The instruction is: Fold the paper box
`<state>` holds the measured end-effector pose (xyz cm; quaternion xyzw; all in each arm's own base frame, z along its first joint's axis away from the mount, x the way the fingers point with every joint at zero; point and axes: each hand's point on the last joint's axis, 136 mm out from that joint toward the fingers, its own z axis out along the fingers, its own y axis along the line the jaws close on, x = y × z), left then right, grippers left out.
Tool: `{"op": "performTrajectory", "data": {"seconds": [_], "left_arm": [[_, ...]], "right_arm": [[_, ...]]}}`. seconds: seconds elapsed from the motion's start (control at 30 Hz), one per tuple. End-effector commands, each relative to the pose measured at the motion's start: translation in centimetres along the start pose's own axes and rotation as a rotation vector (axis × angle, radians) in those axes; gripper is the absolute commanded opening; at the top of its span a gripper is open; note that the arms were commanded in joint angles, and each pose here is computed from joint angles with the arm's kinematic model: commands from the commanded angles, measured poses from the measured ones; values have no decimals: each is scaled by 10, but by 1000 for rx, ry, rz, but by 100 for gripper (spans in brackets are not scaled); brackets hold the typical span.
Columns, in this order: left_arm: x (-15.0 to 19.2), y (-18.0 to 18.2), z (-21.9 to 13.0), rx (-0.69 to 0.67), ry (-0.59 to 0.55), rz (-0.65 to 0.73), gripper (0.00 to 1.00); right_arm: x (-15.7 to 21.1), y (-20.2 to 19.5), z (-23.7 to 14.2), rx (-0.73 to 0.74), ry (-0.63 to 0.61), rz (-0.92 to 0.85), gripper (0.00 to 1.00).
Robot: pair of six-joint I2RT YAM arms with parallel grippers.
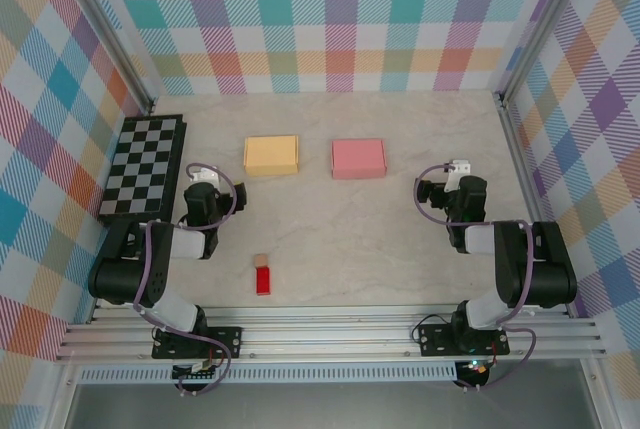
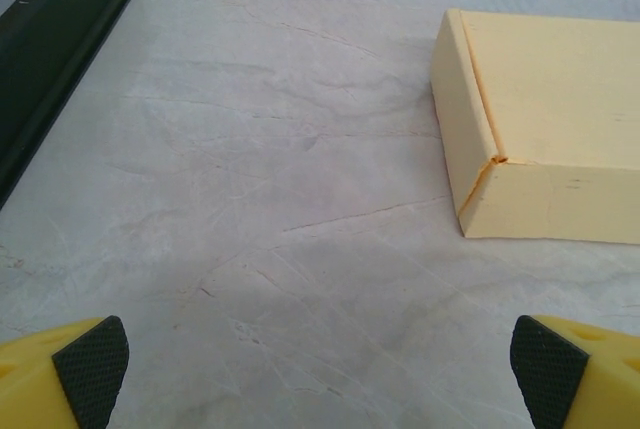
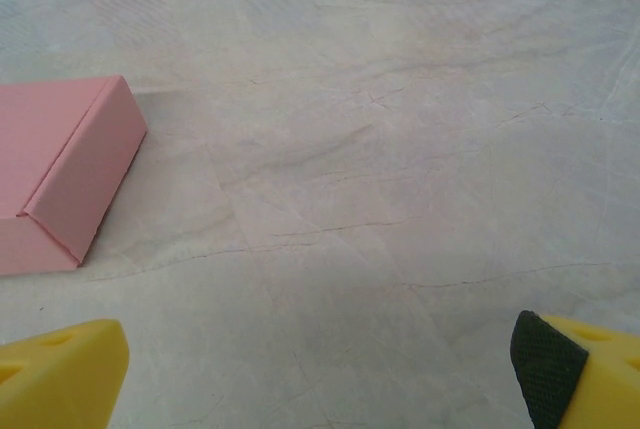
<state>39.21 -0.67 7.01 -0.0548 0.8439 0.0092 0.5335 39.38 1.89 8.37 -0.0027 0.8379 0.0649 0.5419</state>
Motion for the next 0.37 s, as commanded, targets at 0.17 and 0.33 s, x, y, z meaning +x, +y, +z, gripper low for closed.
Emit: {"op": "performTrajectory", "data": {"seconds": [0.17, 0.33], "left_arm": [[-9, -7, 4, 43, -5, 20, 100], [-9, -9, 2, 56, -15, 23, 100]], "right_arm": [[-7, 3, 1, -21, -18, -10, 100], [-7, 3, 0, -21, -18, -9, 100]]}}
